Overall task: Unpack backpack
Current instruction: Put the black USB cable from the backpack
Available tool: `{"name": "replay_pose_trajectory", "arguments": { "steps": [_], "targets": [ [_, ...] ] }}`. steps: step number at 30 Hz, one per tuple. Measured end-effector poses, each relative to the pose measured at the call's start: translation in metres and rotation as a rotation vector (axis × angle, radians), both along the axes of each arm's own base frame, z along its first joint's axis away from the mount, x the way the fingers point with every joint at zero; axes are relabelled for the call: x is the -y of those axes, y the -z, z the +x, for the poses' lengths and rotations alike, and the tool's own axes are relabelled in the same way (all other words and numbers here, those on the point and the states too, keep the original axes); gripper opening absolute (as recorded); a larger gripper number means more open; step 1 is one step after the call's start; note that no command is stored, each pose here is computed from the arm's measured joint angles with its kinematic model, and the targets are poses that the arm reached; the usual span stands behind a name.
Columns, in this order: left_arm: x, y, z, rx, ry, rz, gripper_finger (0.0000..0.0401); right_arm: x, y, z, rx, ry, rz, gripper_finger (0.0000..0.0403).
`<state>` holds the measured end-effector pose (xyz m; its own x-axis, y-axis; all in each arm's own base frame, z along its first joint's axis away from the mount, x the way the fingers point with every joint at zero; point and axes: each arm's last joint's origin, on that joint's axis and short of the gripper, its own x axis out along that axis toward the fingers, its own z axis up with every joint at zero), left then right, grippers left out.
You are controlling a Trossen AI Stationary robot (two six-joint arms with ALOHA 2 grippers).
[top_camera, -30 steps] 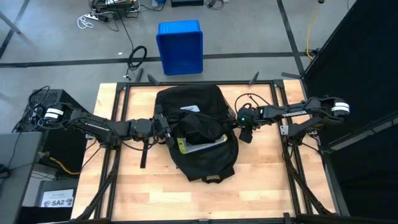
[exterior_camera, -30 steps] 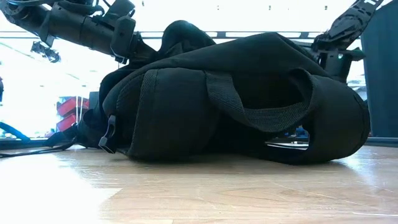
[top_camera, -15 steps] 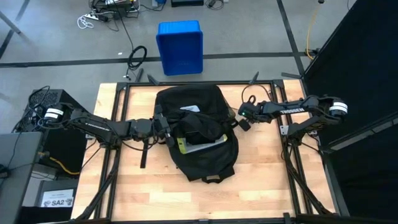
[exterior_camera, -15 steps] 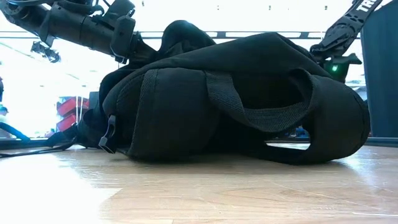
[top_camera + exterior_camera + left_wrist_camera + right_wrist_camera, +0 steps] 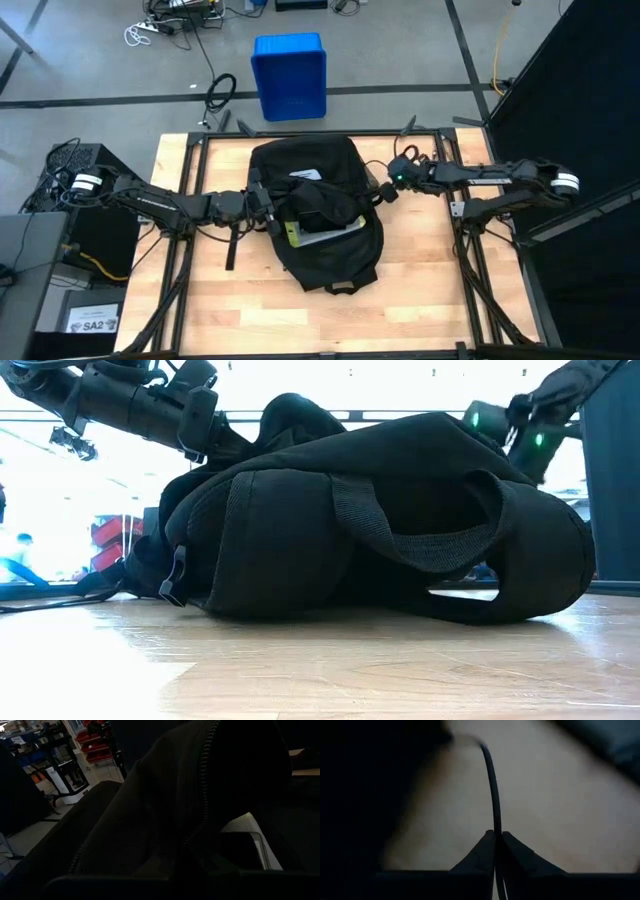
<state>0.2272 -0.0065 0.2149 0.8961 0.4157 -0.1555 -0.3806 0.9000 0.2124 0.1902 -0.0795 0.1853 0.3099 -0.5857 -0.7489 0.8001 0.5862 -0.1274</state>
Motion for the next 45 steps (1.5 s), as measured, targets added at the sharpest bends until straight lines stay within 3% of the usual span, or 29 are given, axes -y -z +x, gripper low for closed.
{"name": "replay_pose_trajectory", "arguments": {
  "steps": [5, 11, 14, 17, 21, 26, 34, 40, 45],
  "targets": [
    [0.0, 0.0, 0.0, -0.001, 0.0, 0.0, 0.0, -0.012, -0.062, 0.002, 0.218, -0.06, -0.128, 0.0],
    [0.0, 0.0, 0.0, 0.0, 0.0, 0.0, 0.0, -0.04, -0.133, 0.003, 0.469, -0.225, -0.258, 0.0],
    [0.0, 0.0, 0.0, 0.001, 0.0, 0.0, 0.0, -0.055, -0.158, 0.005, 0.552, -0.301, -0.296, 0.0],
    [0.0, 0.0, 0.0, 0.002, 0.0, 0.0, 0.0, -0.066, -0.165, 0.009, 0.555, -0.375, -0.306, 0.0],
    [0.0, 0.0, 0.0, 0.002, 0.0, 0.0, 0.0, -0.07, -0.148, 0.013, 0.422, -0.387, -0.243, 0.0],
    [0.0, 0.0, 0.0, 0.002, 0.0, 0.0, 0.0, -0.07, -0.106, 0.013, 0.103, -0.35, -0.042, 0.002],
    [0.0, 0.0, 0.0, 0.002, 0.0, 0.0, 0.0, -0.088, -0.054, 0.021, -0.114, -0.493, 0.265, 0.0156],
    [0.0, 0.0, 0.0, 0.002, 0.0, 0.0, 0.0, -0.092, -0.023, 0.019, -0.23, -0.464, 0.321, 0.0254],
    [0.0, 0.0, 0.0, 0.002, 0.0, 0.0, 0.0, -0.085, 0.009, 0.019, -0.211, -0.434, 0.344, 0.0274]
  ]
}}
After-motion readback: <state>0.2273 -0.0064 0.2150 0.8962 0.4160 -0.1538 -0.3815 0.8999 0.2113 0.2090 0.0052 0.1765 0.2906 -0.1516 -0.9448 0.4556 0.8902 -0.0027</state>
